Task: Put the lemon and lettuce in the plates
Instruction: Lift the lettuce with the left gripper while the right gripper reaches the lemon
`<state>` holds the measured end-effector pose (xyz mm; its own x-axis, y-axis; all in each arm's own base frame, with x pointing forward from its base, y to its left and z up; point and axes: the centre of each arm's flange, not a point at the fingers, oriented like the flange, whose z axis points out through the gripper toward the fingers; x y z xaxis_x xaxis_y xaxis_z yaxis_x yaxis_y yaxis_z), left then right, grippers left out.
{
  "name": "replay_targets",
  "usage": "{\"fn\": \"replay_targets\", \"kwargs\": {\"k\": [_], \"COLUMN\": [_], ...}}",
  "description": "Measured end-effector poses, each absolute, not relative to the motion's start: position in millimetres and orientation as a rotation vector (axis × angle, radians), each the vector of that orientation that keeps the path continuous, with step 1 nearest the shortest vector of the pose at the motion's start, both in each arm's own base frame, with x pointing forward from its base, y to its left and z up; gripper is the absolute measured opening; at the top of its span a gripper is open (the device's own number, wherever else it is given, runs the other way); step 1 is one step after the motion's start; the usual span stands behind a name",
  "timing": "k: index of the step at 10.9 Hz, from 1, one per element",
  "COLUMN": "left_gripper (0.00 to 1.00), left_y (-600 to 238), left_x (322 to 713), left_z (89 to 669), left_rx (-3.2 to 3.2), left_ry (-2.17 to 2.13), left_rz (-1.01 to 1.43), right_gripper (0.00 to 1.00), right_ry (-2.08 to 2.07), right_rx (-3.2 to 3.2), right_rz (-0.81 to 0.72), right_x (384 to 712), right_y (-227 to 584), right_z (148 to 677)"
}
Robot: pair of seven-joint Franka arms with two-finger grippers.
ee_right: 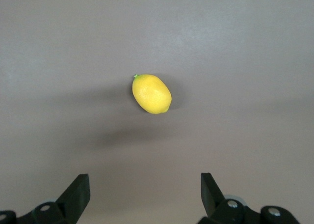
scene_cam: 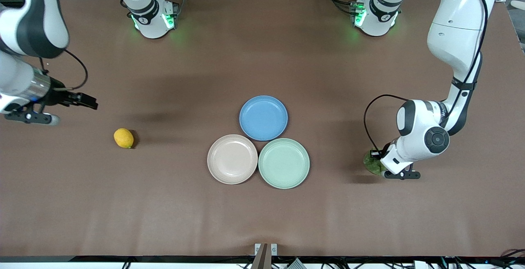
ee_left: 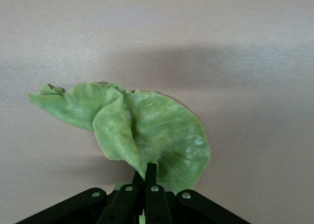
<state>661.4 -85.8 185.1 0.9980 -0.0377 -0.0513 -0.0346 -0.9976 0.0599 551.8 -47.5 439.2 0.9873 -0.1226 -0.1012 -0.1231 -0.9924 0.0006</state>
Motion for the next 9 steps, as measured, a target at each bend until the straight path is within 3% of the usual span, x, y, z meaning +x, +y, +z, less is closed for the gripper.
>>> {"fn": "replay_targets", "kwargs": {"k": [9], "left_gripper": [0.02], "left_y": [-232.9], "left_x": [649.4], "left_z": [257.7], "left_rx": [3.055], "left_ry": [-0.044], "left_rz": [0.083], "right_gripper": [1.00], "right_ry": [0.176], "right_rx": [-3.134], "right_rz": [0.127], "right_x": [579.5], "right_y": [-43.5], "right_z": [340.0]}}
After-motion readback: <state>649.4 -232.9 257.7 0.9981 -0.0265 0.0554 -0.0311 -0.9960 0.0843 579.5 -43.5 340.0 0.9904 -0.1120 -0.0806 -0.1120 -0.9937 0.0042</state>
